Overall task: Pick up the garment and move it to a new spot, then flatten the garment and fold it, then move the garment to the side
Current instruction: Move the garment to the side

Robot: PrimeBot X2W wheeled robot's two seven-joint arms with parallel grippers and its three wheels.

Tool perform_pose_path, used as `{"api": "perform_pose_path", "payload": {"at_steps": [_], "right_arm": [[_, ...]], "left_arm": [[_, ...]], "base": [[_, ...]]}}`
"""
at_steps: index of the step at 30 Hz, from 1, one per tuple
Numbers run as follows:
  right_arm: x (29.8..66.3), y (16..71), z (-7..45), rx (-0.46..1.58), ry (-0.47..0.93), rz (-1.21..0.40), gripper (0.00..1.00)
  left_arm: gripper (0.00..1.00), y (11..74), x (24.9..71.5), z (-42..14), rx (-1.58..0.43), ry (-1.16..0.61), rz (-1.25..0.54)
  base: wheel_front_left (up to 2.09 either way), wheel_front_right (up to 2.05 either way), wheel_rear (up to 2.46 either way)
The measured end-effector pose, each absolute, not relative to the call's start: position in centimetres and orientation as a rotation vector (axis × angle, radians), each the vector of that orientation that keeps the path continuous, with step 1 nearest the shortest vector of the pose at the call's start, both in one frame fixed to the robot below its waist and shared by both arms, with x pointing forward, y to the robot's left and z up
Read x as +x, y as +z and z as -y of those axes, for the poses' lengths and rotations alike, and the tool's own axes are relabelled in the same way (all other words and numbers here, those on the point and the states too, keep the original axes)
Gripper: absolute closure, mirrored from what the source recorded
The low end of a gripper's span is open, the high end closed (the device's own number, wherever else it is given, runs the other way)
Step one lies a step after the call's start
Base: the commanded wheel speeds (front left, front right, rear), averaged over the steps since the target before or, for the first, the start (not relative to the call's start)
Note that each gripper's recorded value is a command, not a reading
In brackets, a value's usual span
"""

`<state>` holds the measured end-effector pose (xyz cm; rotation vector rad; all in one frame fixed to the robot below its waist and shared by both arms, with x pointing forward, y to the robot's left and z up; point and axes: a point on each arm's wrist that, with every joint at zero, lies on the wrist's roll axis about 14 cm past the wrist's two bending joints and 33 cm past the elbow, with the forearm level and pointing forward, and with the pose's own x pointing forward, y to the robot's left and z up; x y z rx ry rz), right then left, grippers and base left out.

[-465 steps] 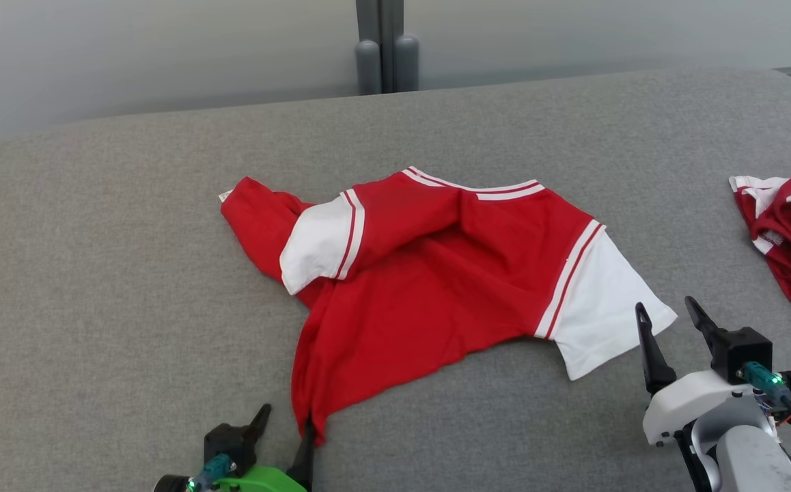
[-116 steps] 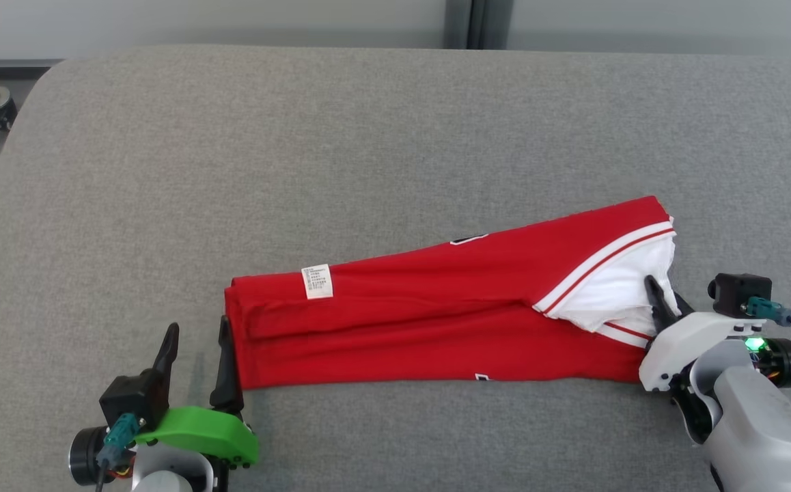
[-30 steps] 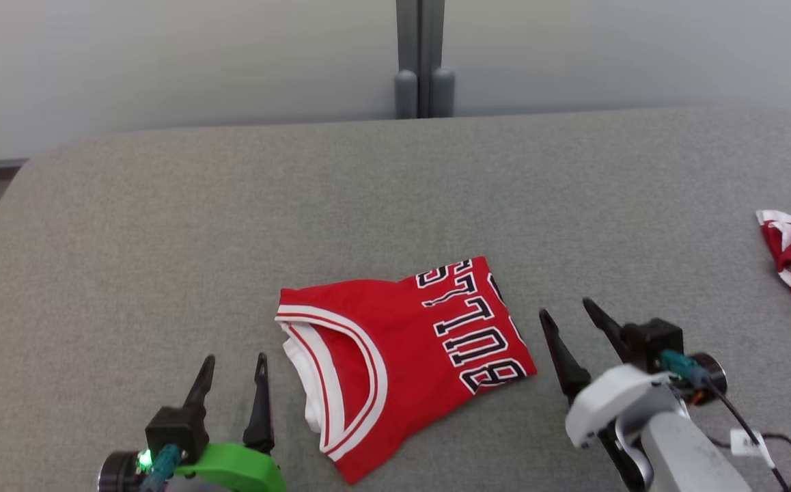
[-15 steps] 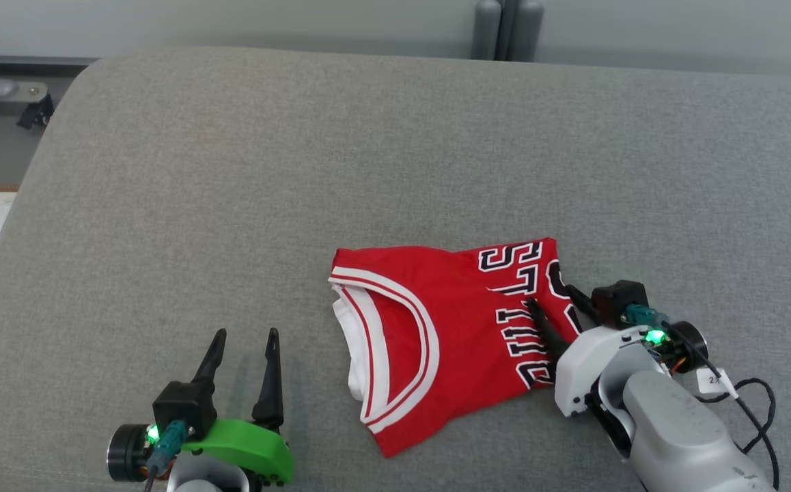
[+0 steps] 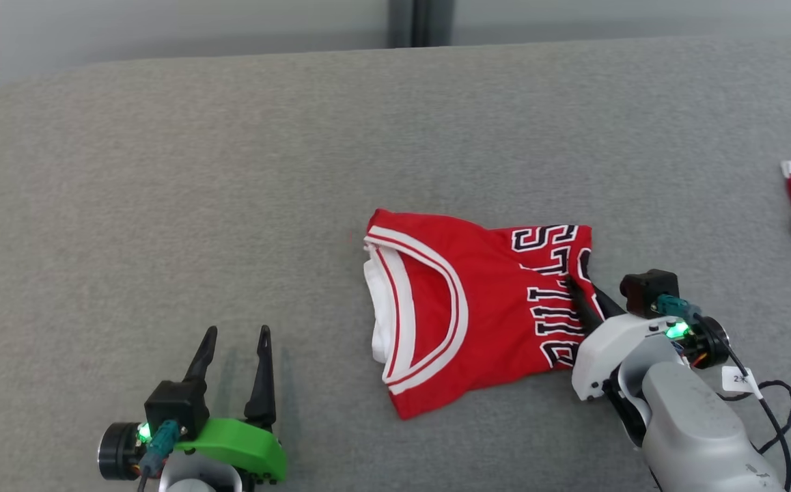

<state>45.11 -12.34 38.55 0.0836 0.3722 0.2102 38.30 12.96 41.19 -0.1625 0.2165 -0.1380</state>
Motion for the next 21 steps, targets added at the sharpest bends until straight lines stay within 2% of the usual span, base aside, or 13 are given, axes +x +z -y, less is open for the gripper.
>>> {"api": "perform_pose_path", "payload": {"at_steps": [4,9,16,21], "right_arm": [[43.4,38.9,17.1,0.083,0.085,-0.36,1.0],[39.6,39.3,23.1,0.084,-0.079,-0.358,1.0],[34.4,40.2,29.1,0.11,-0.275,-0.333,1.0],[31.9,41.0,31.7,0.113,-0.366,-0.313,1.0]], "left_arm": [[0.0,41.7,39.7,-8.6,-0.17,-0.273,-0.202],[0.0,42.6,40.7,-2.4,-0.181,-0.455,-0.18],[0.0,42.9,39.5,5.1,-0.192,-0.682,-0.192],[0.0,43.0,38.8,8.3,-0.194,-0.782,-0.197]], "base": [[0.0,0.0,0.0],[0.0,0.0,0.0],[0.0,0.0,0.0],[0.0,0.0,0.0]]}}
